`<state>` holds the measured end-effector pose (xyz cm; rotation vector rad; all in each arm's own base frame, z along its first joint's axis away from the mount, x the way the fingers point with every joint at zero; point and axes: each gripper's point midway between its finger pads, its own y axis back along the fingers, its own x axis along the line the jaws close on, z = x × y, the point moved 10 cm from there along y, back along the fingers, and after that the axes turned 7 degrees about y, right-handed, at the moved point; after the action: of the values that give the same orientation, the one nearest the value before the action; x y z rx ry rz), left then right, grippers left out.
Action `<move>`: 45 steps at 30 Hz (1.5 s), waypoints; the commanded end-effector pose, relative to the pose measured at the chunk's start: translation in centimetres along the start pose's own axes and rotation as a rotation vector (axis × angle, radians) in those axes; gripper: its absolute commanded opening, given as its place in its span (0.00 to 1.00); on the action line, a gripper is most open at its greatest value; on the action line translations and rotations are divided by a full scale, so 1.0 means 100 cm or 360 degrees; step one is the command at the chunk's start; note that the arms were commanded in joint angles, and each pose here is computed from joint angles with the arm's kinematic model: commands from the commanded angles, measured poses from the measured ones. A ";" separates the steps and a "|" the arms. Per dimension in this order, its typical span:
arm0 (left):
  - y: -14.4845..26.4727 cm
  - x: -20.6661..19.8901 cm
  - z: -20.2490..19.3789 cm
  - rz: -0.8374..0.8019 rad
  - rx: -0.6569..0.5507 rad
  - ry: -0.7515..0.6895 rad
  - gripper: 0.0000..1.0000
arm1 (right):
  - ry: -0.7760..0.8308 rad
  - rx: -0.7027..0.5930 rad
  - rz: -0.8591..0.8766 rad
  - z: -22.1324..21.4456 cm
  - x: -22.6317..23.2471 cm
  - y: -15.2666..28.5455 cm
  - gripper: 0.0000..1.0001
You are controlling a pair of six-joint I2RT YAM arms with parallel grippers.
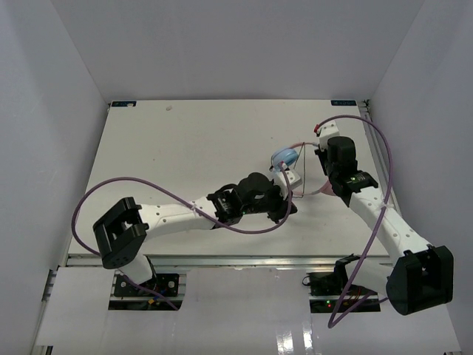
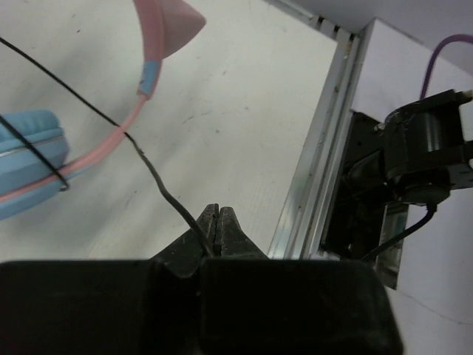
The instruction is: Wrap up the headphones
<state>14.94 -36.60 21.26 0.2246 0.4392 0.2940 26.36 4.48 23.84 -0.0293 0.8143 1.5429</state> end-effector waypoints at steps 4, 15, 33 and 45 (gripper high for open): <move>0.026 0.016 0.045 0.0430 0.0416 -0.0419 0.00 | 0.0287 -0.0311 0.0420 0.014 0.011 0.004 0.08; 0.008 0.064 0.046 0.0822 0.0544 -0.0853 0.17 | 0.0293 -0.0236 0.1168 -0.020 0.056 0.015 0.08; 0.014 0.109 -0.004 0.0931 0.0673 -0.1037 0.57 | 0.0071 0.0117 0.1322 -0.048 0.074 -0.023 0.08; 0.017 0.149 0.003 0.0971 0.0677 -0.0876 0.83 | -0.0101 0.0187 0.1405 -0.050 0.069 -0.045 0.08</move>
<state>26.28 -30.38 15.14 0.8779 -0.1765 0.7094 24.97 6.49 12.90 0.4967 1.0828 2.2041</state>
